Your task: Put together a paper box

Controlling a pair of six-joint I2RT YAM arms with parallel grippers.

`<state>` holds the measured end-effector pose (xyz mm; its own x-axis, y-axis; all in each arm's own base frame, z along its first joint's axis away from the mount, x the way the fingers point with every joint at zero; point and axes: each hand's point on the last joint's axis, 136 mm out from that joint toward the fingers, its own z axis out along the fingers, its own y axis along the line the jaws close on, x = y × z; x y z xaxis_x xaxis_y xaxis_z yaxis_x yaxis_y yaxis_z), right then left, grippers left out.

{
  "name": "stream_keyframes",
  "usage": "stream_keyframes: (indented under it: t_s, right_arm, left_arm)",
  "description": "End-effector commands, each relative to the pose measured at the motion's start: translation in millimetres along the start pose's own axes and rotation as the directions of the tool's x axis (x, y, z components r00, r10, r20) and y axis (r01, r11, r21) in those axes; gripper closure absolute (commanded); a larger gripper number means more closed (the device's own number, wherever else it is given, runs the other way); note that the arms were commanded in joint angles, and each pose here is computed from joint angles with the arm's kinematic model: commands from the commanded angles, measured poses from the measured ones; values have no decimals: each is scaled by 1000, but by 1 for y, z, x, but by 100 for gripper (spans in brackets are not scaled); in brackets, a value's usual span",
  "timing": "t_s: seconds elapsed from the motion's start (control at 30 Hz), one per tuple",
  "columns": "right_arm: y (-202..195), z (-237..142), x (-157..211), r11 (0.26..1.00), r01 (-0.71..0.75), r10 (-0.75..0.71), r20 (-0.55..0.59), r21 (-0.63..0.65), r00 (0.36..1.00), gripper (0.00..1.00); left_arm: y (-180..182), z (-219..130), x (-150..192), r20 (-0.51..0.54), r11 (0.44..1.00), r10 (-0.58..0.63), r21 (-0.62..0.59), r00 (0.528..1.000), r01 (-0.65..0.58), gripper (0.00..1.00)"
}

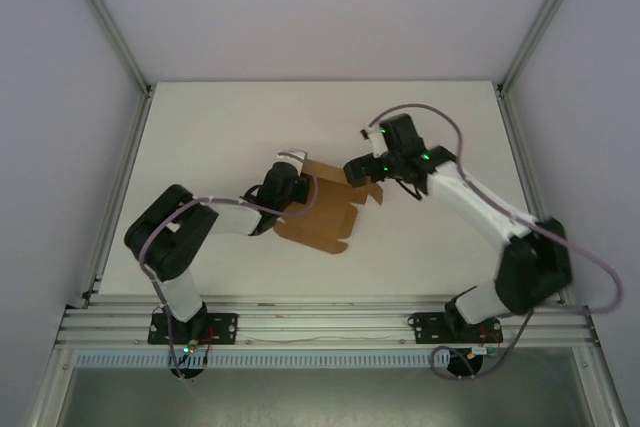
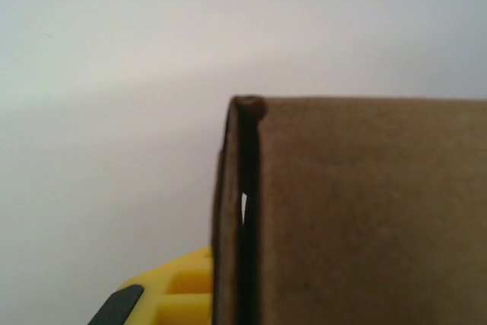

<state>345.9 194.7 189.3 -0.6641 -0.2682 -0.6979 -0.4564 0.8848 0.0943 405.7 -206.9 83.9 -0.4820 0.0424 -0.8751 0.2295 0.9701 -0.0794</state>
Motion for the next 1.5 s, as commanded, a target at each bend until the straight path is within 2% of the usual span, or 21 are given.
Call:
stream_keyframes:
  t_s: [0.0, 0.1, 0.23, 0.4, 0.6, 0.73, 0.8, 0.87, 0.97, 1.03, 1.1, 1.23, 1.47]
  right_arm:
    - [-20, -40, -28, 990, -106, 78, 274, 92, 959, 0]
    - [-21, -52, -25, 987, -144, 111, 337, 72, 935, 0]
    - [-17, -47, -27, 986, -159, 135, 335, 44, 932, 0]
    - [-8, -21, -21, 992, -126, 121, 276, 1, 953, 0]
    - [-3, -1, -23, 994, -108, 107, 282, -12, 953, 0]
    - [-10, 7, -18, 994, -47, 15, 293, 102, 956, 0]
    - [-13, 7, -21, 987, -34, -18, 322, 157, 947, 0]
    - [-10, 6, -30, 987, -59, -4, 386, 151, 922, 0]
    - [12, 7, -49, 995, -98, 74, 505, 22, 860, 0]
    - [24, 8, -57, 996, -88, 89, 543, -28, 835, 0]
    - [19, 7, -60, 993, -115, 100, 560, -9, 822, 0]
    - [-3, 1, -47, 978, -181, 100, 538, 100, 837, 0]
    - [-36, -12, 20, 934, -237, 123, 382, 266, 916, 0]
  left_arm:
    - [15, -19, -13, 36, 993, -93, -64, 995, 95, 100]
    - [13, -28, -19, 22, 993, -105, -47, 994, 106, 100]
    - [10, -33, -26, 14, 990, -134, -38, 991, 134, 100]
    - [13, -34, -26, -11, 984, -168, -67, 986, 167, 100]
    - [11, -29, -25, -56, 981, -180, -90, 982, 174, 100]
    - [9, -29, -28, -79, 978, -191, -99, 978, 183, 100]
    - [5, -31, -30, -82, 979, -193, -81, 978, 187, 100]
    - [1, -32, -32, -76, 980, -194, -64, 978, 190, 100]
    - [-5, -30, -33, -74, 978, -207, -50, 975, 204, 100]
    - [-8, -28, -34, -76, 975, -221, -49, 972, 217, 100]
    - [-10, -27, -34, -85, 975, -222, -47, 971, 218, 100]
    - [-6, -31, -37, -71, 970, -237, -68, 969, 232, 100]
    - [12, -38, -47, -32, 963, -226, -158, 974, 218, 100]
